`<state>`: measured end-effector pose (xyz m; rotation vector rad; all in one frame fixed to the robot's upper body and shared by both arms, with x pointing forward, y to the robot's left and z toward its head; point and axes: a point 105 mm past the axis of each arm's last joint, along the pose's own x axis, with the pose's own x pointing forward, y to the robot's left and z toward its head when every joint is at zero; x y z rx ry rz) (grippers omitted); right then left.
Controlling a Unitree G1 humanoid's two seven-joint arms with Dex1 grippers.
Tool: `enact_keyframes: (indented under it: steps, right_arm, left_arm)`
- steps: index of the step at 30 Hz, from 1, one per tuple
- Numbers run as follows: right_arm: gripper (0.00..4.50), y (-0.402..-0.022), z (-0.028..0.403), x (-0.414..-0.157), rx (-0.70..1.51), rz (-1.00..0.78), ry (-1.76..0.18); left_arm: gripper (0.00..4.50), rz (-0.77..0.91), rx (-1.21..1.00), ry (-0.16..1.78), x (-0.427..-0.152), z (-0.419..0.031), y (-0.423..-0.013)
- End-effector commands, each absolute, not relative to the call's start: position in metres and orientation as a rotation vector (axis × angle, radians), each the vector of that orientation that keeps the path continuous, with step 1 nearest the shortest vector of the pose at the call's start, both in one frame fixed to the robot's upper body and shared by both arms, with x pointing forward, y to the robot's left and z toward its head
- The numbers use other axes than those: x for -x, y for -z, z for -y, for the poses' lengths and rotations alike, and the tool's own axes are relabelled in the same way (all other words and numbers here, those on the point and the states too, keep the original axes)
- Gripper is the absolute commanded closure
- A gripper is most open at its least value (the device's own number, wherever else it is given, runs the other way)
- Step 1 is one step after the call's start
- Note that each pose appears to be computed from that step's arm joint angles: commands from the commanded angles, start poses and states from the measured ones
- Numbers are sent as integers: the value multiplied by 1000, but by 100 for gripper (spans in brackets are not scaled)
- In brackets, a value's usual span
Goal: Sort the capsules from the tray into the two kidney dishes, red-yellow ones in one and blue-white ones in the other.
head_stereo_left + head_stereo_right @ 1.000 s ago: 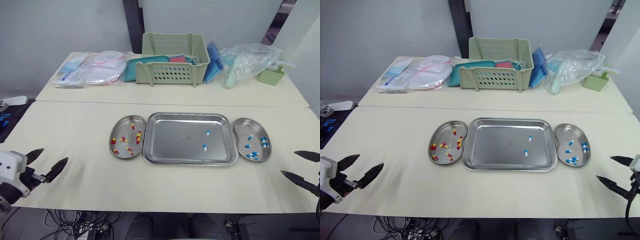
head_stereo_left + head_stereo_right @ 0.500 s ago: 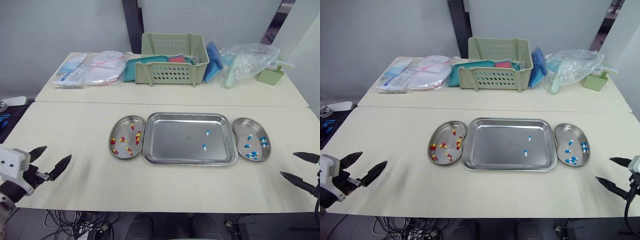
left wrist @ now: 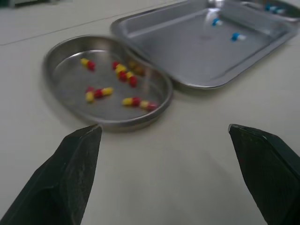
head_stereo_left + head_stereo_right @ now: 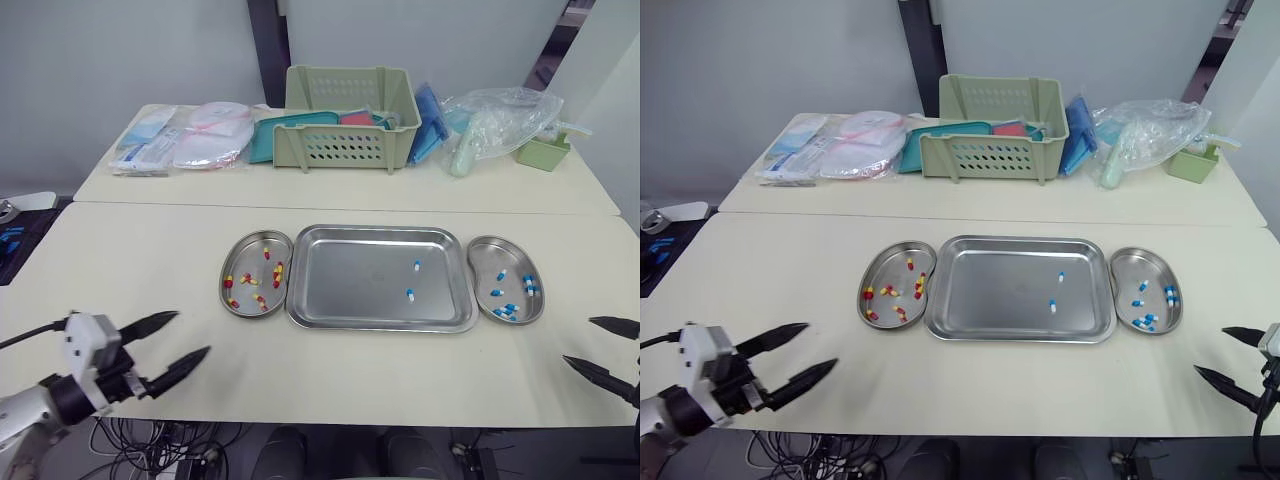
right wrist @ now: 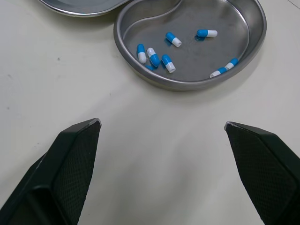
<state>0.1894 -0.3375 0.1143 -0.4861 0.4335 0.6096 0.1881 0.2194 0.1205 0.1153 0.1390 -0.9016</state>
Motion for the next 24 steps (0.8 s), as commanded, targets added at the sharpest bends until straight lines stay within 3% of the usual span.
enact_keyframes:
  steps: [1,11,19,22,24]
  right_arm:
    - [0,-126,335,-187,507,-395,-603]
    - [0,-126,316,-173,493,-397,-634]
    - [0,-144,217,-180,376,-313,-808]
    - [61,-147,189,-187,359,-241,-834]
    - [129,-147,173,-193,334,-199,-833]
  left_arm:
    - [3,-53,-91,1027,-183,-189,-130]
    - [3,10,-87,1085,-187,-165,-113]
    - [3,61,-111,1092,-197,-161,-115]
    - [0,79,-117,1098,-199,-158,-118]
    - [0,95,-127,1111,-199,-156,-119]
